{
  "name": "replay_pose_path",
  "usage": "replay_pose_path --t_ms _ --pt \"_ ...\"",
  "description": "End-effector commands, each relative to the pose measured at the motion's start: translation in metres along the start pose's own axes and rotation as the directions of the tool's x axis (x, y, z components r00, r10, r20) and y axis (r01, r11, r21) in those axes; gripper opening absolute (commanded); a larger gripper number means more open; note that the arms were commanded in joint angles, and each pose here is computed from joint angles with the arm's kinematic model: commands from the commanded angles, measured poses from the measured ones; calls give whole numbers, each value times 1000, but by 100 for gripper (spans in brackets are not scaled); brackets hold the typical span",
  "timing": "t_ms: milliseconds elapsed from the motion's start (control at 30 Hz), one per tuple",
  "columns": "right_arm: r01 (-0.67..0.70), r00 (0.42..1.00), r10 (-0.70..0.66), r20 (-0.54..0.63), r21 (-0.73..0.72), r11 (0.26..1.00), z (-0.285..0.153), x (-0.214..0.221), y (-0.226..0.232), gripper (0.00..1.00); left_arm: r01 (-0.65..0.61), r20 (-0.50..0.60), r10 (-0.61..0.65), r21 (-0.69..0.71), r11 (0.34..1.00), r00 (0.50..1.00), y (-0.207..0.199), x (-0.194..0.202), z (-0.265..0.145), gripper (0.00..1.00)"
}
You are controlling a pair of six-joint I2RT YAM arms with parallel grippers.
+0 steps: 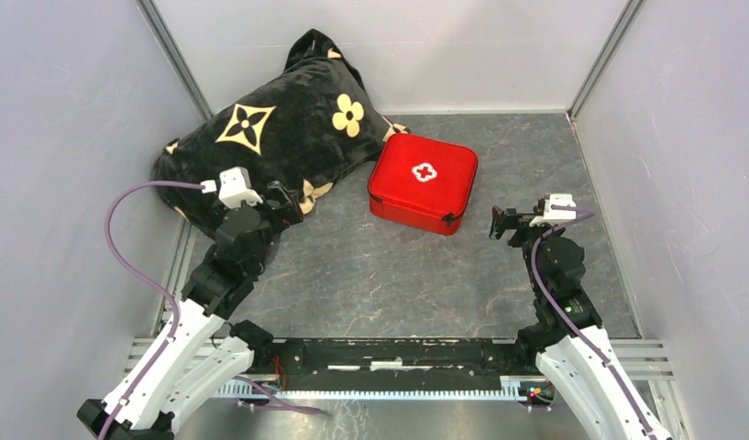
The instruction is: Organize the medicine kit
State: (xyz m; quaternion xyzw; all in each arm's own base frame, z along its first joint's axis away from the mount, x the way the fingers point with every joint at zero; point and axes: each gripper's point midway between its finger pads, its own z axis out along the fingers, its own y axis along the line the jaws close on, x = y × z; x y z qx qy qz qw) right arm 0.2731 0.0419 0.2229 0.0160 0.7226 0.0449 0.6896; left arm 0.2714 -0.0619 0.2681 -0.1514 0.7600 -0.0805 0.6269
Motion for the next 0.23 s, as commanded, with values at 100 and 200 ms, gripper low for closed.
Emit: replay_pose_path --t_ms 100,200 --pt "-9 995 6 95 35 999 3 -19 -6 98 -3 37 4 -35 999 999 10 -6 -2 100" --pt "-23 995 15 96 85 996 4 -17 -14 98 0 31 1 -36 999 1000 8 -5 0 100"
